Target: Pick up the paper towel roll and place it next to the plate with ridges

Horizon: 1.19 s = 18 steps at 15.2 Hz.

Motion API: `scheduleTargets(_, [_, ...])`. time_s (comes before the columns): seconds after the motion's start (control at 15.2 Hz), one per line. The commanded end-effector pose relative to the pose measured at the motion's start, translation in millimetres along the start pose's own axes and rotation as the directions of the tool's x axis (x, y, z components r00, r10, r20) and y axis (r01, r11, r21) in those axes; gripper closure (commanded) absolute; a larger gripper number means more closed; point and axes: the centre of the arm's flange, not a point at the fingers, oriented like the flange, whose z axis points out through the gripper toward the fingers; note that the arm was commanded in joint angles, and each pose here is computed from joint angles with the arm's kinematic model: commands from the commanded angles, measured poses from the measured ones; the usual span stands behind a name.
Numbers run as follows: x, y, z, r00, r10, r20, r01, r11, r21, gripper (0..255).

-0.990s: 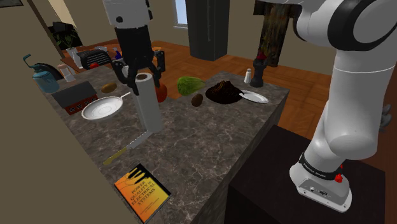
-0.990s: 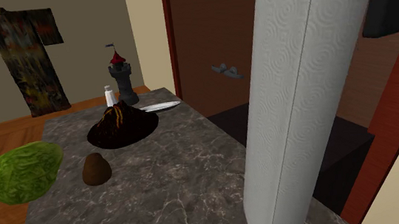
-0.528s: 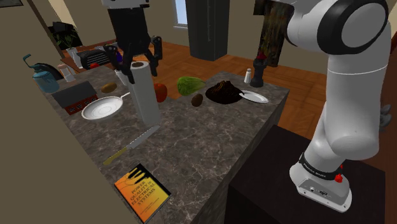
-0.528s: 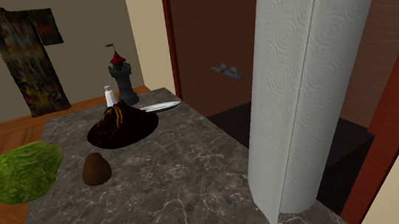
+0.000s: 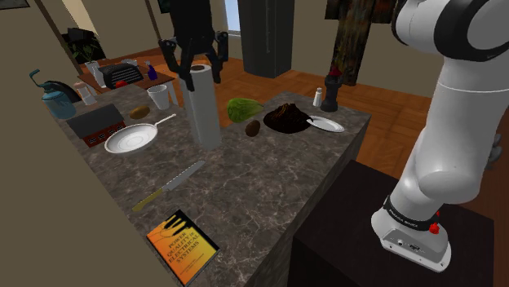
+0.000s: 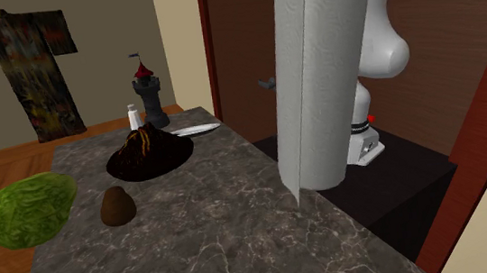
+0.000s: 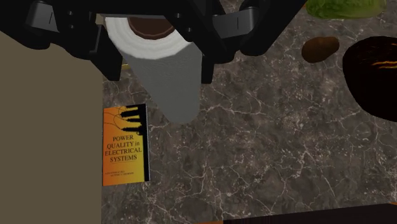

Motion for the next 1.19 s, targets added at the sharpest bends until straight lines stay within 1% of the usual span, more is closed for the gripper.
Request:
scheduleTargets(0.0, [-7,25,0,1.0,0.0,0.001,0.0,1.0,0.001,255])
scheduleTargets(1.12, [-46,246,-11,1.0,0.0,0.001,0.0,1.0,0.001,255])
